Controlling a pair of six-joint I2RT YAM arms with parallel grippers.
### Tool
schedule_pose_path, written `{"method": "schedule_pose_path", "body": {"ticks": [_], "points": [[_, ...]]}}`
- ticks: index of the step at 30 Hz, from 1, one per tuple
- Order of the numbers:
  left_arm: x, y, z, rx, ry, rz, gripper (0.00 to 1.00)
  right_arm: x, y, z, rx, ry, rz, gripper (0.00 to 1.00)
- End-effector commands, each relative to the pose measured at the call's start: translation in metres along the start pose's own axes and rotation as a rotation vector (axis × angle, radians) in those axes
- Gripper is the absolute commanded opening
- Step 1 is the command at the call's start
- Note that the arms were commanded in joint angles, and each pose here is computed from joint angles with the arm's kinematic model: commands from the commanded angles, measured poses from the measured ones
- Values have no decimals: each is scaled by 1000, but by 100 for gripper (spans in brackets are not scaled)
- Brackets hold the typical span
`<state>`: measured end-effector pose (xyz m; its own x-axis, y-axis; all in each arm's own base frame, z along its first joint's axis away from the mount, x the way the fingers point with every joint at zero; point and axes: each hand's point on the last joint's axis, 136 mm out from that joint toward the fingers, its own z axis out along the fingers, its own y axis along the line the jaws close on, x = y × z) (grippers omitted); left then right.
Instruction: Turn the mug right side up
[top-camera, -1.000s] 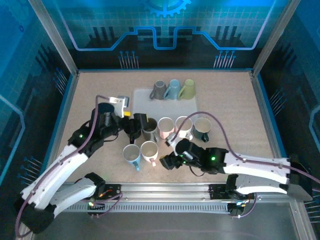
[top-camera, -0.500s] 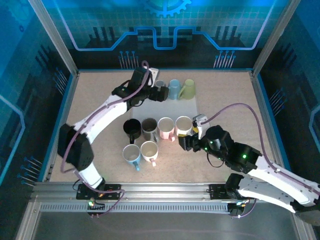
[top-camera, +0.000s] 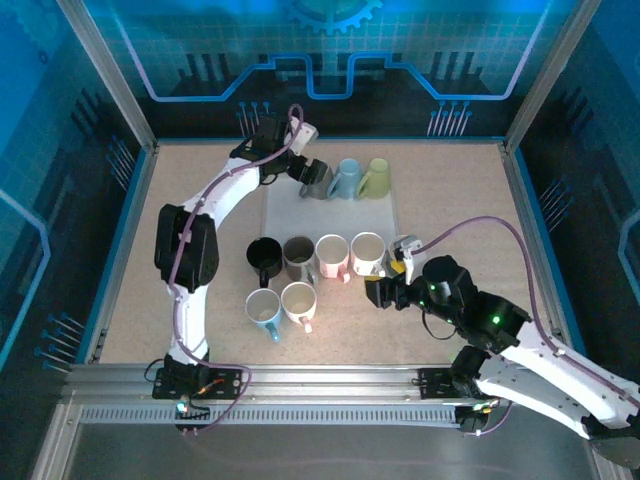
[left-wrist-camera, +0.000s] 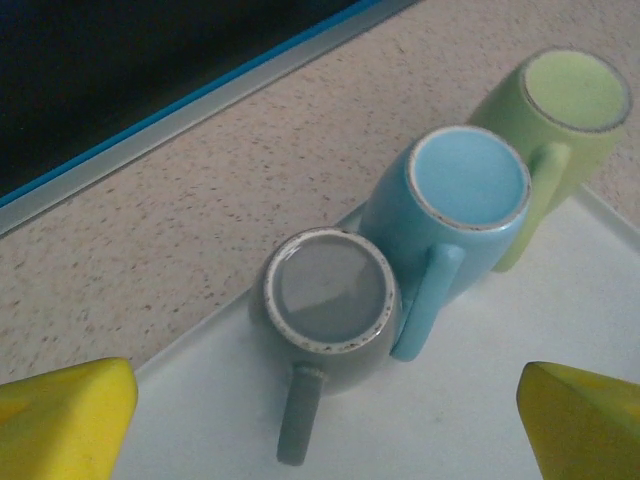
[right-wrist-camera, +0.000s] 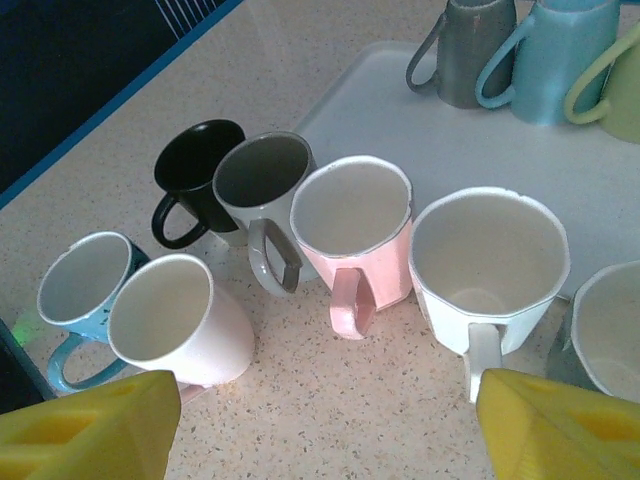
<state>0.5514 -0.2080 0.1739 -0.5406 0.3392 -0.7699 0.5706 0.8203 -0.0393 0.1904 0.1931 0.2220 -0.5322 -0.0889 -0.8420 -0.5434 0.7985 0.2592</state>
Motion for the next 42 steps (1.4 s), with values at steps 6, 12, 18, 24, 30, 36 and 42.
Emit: {"method": "schedule_pose_path", "body": {"ticks": [6, 12, 18, 24, 30, 36, 42], "points": [[8, -1, 30, 170, 33, 65, 97, 3, -2, 18, -33, 26, 25, 79], [20, 9, 55, 150, 62, 56, 96, 7, -2, 30, -50, 51, 53, 79], [33, 5, 75, 156, 92, 65, 93, 10, -5, 37, -49, 71, 64, 79], [30, 11, 81, 109, 96, 72, 75, 14, -9, 41, -45, 79, 81, 79], [29, 9, 77, 102, 103, 93, 49, 15, -12, 43, -41, 80, 92, 78], [3, 9, 56, 56, 49, 96, 43, 12, -13, 36, -34, 59, 111, 78], [-57, 22, 0, -80, -90, 100, 41, 6, -14, 21, -27, 26, 129, 78]]}}
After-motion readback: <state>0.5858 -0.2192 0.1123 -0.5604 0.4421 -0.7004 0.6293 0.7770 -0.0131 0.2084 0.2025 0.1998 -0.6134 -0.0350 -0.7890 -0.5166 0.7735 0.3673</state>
